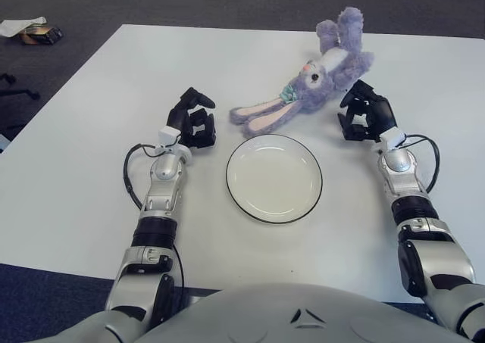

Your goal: Put the doll into the plate.

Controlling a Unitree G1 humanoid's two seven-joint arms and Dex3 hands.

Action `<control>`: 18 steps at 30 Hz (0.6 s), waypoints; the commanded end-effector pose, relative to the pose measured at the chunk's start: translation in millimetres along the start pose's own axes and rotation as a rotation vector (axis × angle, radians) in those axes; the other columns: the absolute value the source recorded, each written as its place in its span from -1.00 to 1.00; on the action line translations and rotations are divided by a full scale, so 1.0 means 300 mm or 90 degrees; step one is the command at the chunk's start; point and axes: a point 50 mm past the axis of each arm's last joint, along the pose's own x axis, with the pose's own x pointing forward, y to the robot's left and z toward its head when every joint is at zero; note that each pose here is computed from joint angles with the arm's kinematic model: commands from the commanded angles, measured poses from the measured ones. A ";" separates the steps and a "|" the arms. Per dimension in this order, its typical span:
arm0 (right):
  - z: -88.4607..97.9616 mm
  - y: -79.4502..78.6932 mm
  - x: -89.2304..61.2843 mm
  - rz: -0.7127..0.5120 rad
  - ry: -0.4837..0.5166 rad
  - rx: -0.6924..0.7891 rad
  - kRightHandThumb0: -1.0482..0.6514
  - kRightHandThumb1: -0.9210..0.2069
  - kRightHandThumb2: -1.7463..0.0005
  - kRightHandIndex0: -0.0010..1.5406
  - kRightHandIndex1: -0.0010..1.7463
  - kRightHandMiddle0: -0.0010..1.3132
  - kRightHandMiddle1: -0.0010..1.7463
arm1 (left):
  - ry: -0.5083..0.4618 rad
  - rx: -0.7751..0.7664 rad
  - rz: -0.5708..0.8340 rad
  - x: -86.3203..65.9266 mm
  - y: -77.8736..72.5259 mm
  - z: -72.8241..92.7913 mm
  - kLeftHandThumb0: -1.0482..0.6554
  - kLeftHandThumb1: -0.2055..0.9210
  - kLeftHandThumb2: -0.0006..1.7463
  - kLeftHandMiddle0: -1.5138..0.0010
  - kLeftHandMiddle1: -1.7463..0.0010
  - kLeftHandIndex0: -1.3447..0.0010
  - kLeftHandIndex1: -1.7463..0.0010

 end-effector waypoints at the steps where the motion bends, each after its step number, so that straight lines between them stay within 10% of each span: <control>1: -0.041 0.017 -0.068 0.009 0.031 -0.037 -0.23 -0.49 -0.04 -0.09 0.95 -0.43 1.00 | 0.096 -0.024 0.017 -0.085 -0.015 -0.108 -0.31 0.04 0.41 -0.25 -1.00 0.16 -1.00; 8: -0.013 0.005 -0.063 -0.015 -0.007 -0.100 0.18 -0.18 -0.24 -0.17 0.72 -0.47 1.00 | 0.102 -0.017 0.019 -0.086 -0.008 -0.106 -0.31 0.02 0.43 -0.26 -1.00 0.15 -1.00; 18: 0.062 0.025 -0.042 -0.036 -0.065 -0.196 0.22 -0.26 -0.15 -0.21 0.67 -0.54 1.00 | 0.121 0.009 0.021 -0.091 0.016 -0.103 -0.33 -0.07 0.51 -0.35 -1.00 0.09 -1.00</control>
